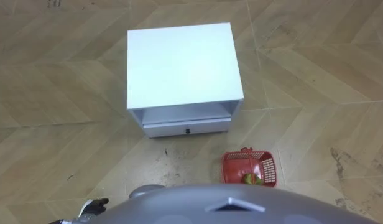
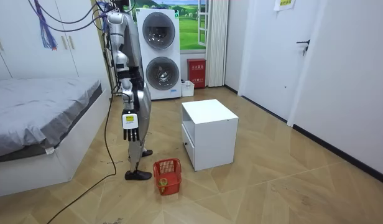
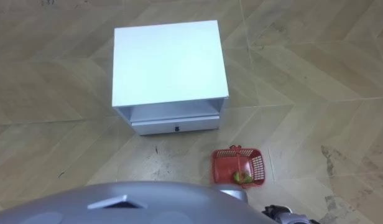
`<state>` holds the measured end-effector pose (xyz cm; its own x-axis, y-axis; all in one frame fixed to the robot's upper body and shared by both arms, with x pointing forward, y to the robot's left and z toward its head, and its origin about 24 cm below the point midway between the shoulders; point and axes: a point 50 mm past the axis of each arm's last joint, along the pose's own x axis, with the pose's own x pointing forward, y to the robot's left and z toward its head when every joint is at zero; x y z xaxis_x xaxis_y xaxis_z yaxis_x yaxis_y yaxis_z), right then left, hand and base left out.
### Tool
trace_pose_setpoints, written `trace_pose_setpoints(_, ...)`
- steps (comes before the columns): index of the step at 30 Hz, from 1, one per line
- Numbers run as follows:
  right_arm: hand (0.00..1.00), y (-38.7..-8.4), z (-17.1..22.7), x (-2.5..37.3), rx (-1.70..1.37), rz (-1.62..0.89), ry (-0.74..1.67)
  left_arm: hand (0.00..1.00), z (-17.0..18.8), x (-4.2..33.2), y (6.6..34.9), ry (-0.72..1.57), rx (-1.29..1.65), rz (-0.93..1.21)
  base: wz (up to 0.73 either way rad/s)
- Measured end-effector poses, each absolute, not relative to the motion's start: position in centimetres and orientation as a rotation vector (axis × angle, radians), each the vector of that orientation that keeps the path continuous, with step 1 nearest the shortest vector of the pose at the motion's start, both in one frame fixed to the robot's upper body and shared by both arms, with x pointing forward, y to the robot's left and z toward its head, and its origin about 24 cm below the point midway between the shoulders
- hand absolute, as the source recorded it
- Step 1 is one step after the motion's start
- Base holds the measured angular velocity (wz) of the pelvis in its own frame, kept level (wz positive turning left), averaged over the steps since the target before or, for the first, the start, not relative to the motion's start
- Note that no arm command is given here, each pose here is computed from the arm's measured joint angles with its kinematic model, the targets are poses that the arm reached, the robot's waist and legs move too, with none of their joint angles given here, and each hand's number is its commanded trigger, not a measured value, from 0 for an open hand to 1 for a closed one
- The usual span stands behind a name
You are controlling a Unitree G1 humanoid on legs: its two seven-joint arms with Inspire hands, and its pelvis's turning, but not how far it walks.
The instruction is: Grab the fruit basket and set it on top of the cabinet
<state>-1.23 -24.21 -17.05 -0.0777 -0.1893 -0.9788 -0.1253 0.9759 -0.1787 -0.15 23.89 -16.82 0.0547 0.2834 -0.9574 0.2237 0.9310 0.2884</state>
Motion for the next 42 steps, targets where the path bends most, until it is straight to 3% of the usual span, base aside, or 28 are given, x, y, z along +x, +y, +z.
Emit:
trace_pose_setpoints(32, 0.0, -24.8, -16.9, -0.2, -0.316, -0.066, 1.628, 0.0, -16.7, -0.2, 24.0, 1.519, 0.42, 0.07, 0.03)
trace_pose_setpoints(42, 0.0, -26.2, -16.1, 5.1, -0.358, -0.2, 1.404, 0.0, -16.4, 1.0, 25.2, 1.45, 0.416, 0.116, -0.05)
